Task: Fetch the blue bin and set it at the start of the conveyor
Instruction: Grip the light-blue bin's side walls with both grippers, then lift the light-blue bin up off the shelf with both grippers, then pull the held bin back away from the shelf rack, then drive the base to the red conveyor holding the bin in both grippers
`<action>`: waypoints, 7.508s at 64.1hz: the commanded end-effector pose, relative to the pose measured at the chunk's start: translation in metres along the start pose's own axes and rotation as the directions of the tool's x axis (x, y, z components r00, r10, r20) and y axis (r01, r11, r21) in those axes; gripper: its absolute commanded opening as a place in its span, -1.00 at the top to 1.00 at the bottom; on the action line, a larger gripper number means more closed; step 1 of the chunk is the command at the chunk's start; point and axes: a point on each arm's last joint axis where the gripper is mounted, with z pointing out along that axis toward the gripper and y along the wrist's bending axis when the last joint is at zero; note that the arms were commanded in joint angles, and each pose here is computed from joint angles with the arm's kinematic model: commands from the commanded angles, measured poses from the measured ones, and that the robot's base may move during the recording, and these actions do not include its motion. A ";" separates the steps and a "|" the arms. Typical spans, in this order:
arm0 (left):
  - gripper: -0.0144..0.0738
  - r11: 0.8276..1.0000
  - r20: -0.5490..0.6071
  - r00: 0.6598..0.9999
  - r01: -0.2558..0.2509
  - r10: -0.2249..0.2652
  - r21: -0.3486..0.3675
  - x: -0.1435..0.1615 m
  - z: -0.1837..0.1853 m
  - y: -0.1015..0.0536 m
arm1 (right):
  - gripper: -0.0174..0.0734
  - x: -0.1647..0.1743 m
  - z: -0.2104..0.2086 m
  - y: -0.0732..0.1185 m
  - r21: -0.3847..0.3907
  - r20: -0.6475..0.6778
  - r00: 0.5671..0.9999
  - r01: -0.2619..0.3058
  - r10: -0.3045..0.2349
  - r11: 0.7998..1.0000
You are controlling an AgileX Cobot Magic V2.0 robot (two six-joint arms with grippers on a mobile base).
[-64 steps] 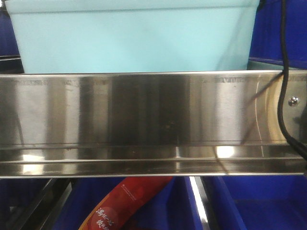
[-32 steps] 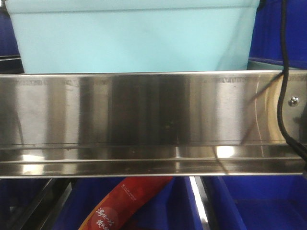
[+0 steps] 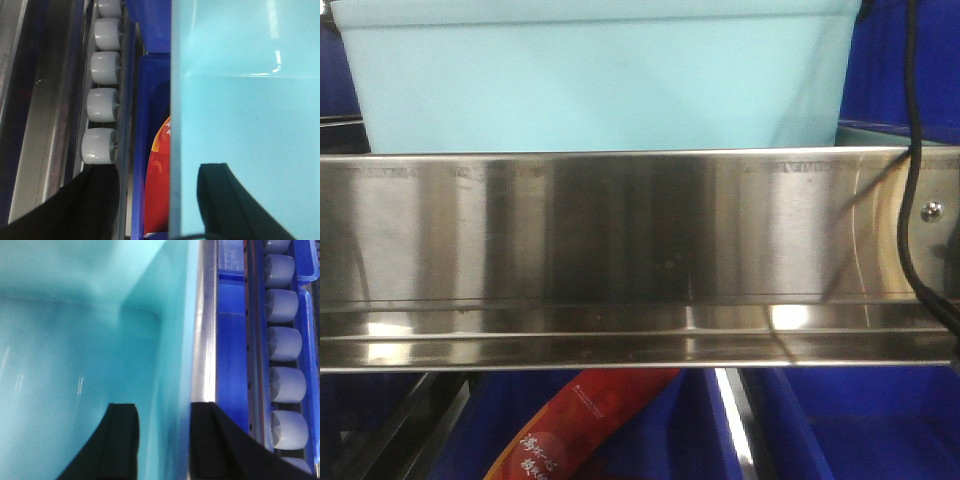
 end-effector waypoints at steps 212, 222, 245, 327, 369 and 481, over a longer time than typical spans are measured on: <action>0.93 0.989 0.520 0.845 0.068 -0.127 0.131 -0.014 -0.212 0.036 | 0.98 -0.004 -0.203 -0.007 0.004 0.496 0.868 -0.050 0.041 0.999; 0.93 0.989 0.520 0.845 0.068 -0.127 0.131 -0.014 -0.212 0.036 | 0.98 -0.004 -0.203 -0.007 0.004 0.496 0.868 -0.050 0.041 0.999; 0.93 0.989 0.520 0.845 0.068 -0.127 0.131 -0.014 -0.212 0.036 | 0.98 -0.004 -0.203 -0.007 -0.002 0.493 0.869 -0.049 0.044 0.999; 0.93 0.989 0.520 0.845 0.068 -0.127 0.131 -0.014 -0.212 0.036 | 0.98 -0.008 -0.205 -0.009 0.030 0.539 0.842 -0.047 0.023 0.998; 0.93 0.989 0.520 0.845 0.068 -0.127 0.131 -0.014 -0.212 0.036 | 0.98 -0.009 -0.207 -0.015 0.101 0.559 0.829 -0.057 -0.009 0.993; 0.93 0.990 0.521 0.844 0.067 -0.124 0.126 -0.014 -0.212 0.036 | 0.98 -0.009 -0.207 -0.015 0.101 0.560 0.828 -0.057 -0.009 0.993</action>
